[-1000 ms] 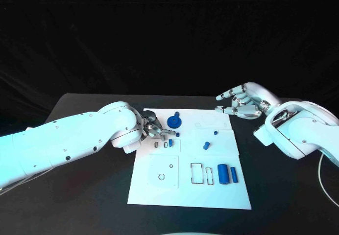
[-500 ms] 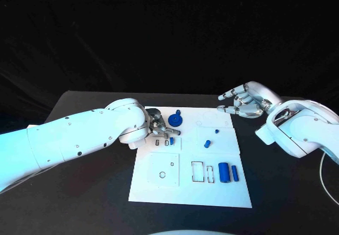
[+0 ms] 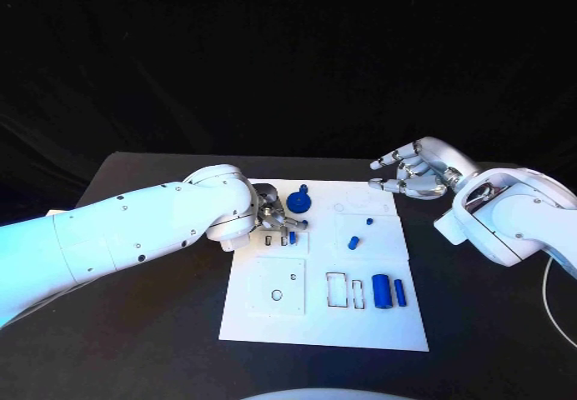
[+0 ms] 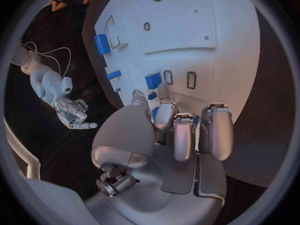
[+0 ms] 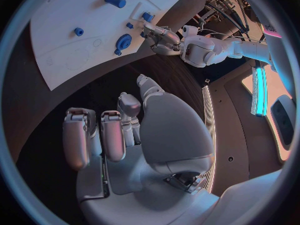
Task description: Assemble the parts on the task board
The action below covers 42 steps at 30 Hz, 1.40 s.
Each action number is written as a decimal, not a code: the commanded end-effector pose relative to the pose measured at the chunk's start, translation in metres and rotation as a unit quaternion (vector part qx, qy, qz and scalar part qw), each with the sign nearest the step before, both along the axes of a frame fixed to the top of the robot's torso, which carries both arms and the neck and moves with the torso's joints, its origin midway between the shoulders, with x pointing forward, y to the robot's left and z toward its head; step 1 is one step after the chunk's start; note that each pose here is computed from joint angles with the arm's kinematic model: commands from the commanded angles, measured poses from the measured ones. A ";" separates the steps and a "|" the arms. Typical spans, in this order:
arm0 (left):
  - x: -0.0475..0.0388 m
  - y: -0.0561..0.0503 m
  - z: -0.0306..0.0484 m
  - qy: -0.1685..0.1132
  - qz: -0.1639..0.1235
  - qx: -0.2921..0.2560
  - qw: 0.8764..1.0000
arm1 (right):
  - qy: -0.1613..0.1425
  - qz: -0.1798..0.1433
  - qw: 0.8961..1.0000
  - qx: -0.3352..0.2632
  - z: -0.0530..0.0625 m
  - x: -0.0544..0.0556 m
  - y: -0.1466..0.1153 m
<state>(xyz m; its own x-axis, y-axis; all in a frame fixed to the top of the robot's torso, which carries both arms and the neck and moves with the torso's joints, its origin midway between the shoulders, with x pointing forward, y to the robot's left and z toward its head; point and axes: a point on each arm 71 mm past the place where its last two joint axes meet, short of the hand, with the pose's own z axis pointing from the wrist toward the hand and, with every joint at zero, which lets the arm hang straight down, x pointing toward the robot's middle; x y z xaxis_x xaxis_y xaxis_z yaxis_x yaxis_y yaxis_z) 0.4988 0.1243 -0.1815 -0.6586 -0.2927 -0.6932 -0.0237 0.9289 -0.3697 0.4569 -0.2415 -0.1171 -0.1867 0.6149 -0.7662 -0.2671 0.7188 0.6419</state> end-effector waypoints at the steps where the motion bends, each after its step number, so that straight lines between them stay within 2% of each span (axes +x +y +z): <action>1: -0.0008 0.000 -0.0013 0.012 -0.005 0.021 1.000 | 0.006 0.006 1.000 -0.004 -0.001 0.000 0.002; 20: -0.0018 -0.003 -0.0028 0.022 -0.015 0.031 0.999 | 0.012 0.021 1.000 -0.008 -0.003 0.000 0.006; 42: -0.0016 -0.005 -0.0030 0.021 -0.019 0.028 0.999 | 0.015 0.023 1.000 -0.006 -0.005 0.002 0.006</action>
<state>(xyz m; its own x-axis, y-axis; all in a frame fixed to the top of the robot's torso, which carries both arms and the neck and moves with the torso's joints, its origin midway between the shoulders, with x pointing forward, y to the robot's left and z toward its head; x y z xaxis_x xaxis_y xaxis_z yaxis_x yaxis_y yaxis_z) 0.4986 0.1175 -0.1806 -0.6872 -0.2451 -0.6839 0.0104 0.9380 -0.3465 0.4596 -0.2368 -0.1215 -0.2224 0.6024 -0.7666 -0.2701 0.7174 0.6421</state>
